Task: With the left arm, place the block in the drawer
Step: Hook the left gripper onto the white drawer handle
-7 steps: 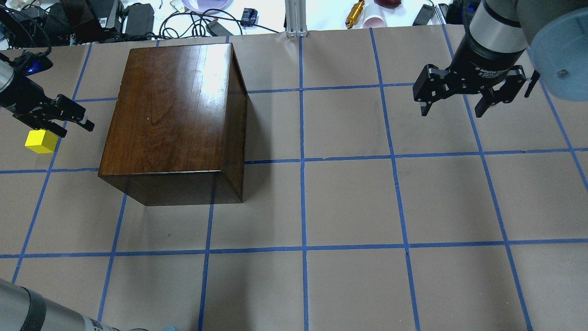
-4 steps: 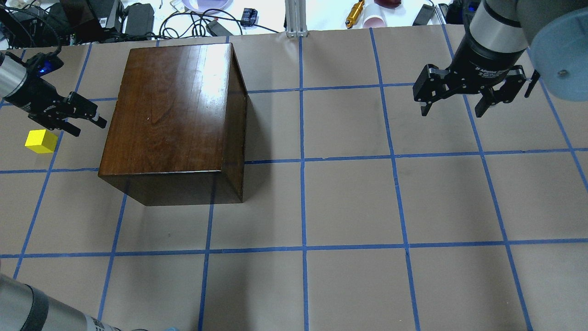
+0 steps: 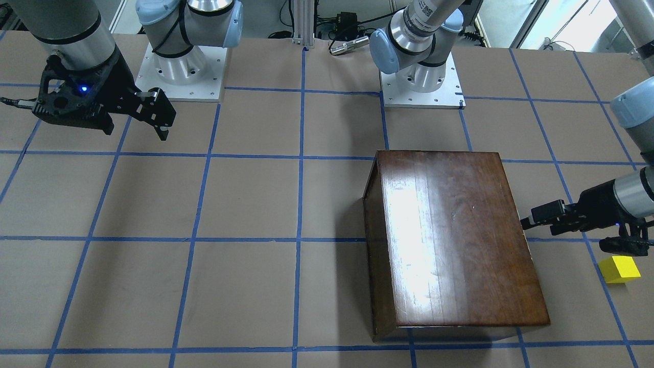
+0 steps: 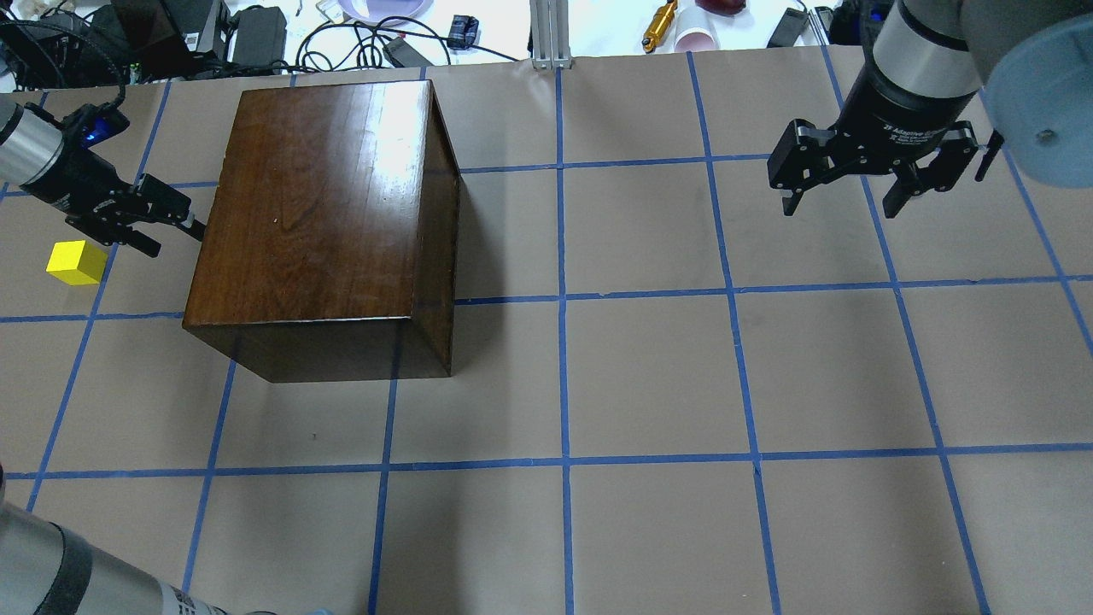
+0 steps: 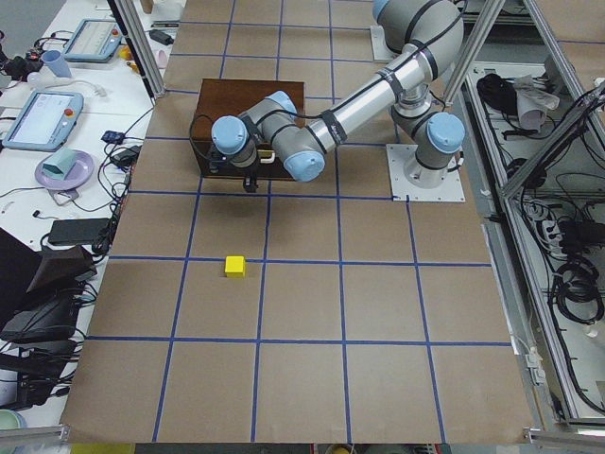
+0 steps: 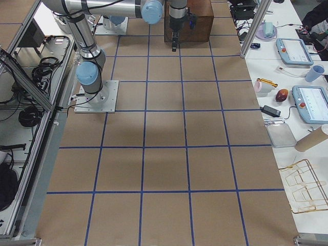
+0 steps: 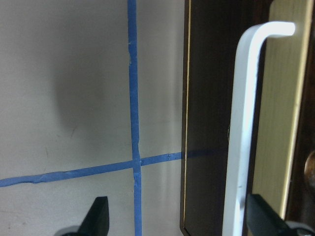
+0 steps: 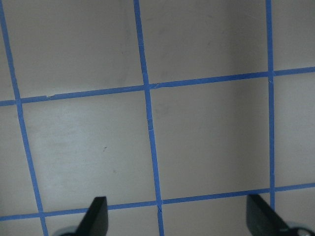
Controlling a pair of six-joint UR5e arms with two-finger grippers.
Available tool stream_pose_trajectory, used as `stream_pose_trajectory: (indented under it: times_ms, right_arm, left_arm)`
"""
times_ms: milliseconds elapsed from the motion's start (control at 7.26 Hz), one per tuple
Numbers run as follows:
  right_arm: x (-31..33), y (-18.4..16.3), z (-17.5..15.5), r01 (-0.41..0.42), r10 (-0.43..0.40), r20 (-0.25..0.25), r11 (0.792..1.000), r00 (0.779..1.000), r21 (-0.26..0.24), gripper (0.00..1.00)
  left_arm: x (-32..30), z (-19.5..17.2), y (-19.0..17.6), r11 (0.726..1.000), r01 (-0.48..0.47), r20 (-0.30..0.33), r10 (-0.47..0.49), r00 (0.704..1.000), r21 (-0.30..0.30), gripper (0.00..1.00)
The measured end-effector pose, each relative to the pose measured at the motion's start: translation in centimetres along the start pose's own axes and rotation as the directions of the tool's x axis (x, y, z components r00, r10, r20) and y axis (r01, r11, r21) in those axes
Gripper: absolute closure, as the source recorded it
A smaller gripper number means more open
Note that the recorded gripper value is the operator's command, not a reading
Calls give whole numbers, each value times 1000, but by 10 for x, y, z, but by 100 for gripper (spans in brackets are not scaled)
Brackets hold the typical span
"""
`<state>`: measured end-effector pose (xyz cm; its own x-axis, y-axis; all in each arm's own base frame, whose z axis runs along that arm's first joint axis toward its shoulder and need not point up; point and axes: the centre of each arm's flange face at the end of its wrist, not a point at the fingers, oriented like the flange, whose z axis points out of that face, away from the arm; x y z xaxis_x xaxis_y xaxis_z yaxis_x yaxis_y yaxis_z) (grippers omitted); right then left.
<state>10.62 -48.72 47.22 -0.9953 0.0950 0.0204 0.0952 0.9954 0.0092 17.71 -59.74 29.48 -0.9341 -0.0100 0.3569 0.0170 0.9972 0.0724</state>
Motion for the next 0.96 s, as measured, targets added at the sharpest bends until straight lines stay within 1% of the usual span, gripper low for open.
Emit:
stream_pose_trajectory:
  times_ms: [551,964]
  right_arm:
    - [0,0,0,0,0,0,1000,1000,0,0]
    - [0,0,0,0,0,0,1000,1000,0,0]
  left_arm:
    - [0,3,-4,1000,-2,3,2,1000,7,0]
    - [17,10,-12,1000,-15,17,15,1000,11,0]
